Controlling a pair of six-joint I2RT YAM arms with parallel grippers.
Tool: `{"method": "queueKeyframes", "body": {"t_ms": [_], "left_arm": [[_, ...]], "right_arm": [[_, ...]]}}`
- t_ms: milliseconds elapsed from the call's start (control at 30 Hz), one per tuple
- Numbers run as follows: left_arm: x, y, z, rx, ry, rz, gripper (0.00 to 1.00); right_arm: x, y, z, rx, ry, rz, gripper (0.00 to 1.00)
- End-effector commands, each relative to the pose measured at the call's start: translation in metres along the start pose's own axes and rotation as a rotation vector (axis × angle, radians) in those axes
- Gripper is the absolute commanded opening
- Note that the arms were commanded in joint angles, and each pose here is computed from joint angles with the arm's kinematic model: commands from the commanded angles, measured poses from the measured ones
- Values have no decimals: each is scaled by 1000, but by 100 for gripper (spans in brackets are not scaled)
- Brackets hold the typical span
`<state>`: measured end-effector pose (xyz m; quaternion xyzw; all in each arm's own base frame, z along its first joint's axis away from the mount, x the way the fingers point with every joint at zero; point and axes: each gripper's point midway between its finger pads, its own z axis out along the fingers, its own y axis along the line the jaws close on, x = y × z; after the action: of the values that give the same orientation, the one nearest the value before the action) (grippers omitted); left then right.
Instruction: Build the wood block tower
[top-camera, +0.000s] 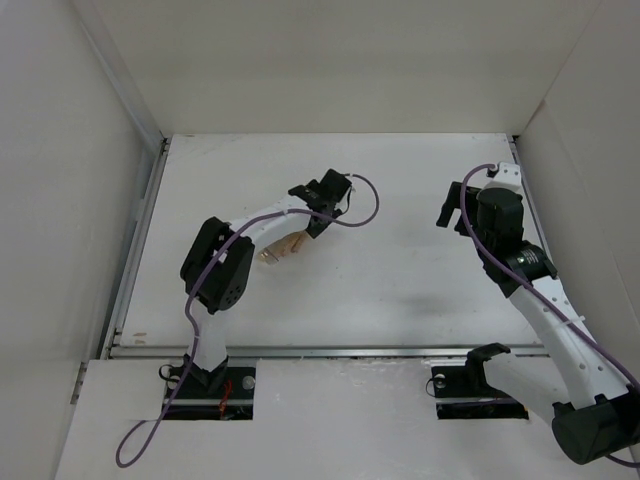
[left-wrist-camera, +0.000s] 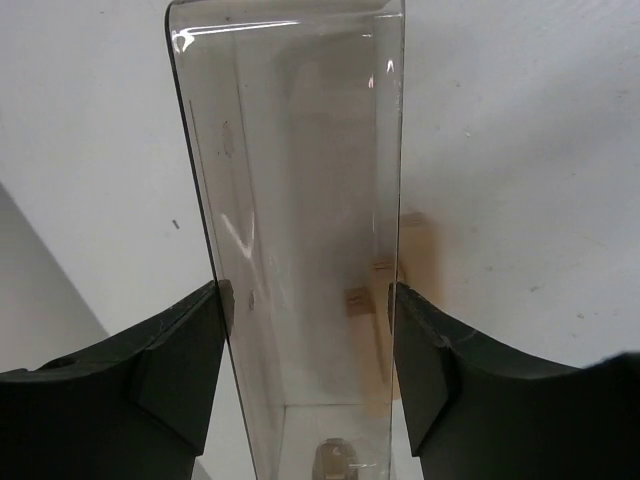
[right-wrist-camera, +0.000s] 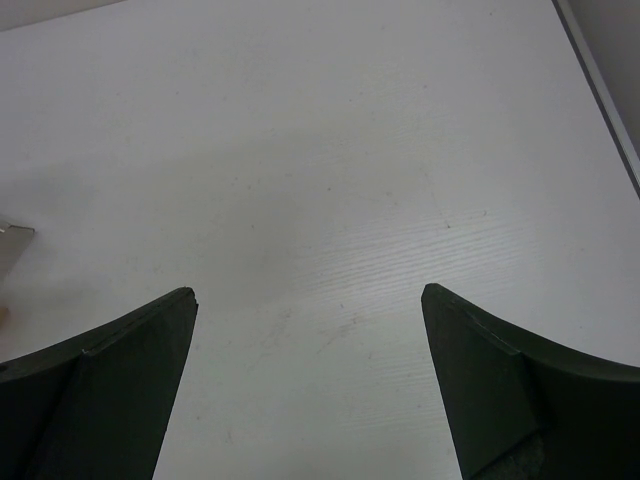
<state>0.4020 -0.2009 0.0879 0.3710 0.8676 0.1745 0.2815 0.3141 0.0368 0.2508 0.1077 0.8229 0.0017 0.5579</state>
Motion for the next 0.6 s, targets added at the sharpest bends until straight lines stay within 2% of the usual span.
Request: {"method": "queueKeyframes", "body": {"t_ms": [0,233,300,367,400,533,567], "left_arm": [[1,37,-3,-213,7,-6,0],[-15,26,-17,-176,-50,1,0],[-24,34,-29,-130,-85,-55,0],[-19,43,-27,16,-80,-162,0],[-25,60,-29,131,-129,-265,0],[-10,92,-34,378,-189,-438,0],[-1,105,-35,493,-228,-513,0]], "right_arm": [[0,3,-3,-14,-7,12,100],[5,5,-2,-29,7,18,100],[12,11,2,-43,35,15,100],[15,19,4,-73,50,24,100],[15,29,6,-109,59,32,100],[27,70,17,-229,108,27,100],[30,83,18,-261,125,28,100]]}}
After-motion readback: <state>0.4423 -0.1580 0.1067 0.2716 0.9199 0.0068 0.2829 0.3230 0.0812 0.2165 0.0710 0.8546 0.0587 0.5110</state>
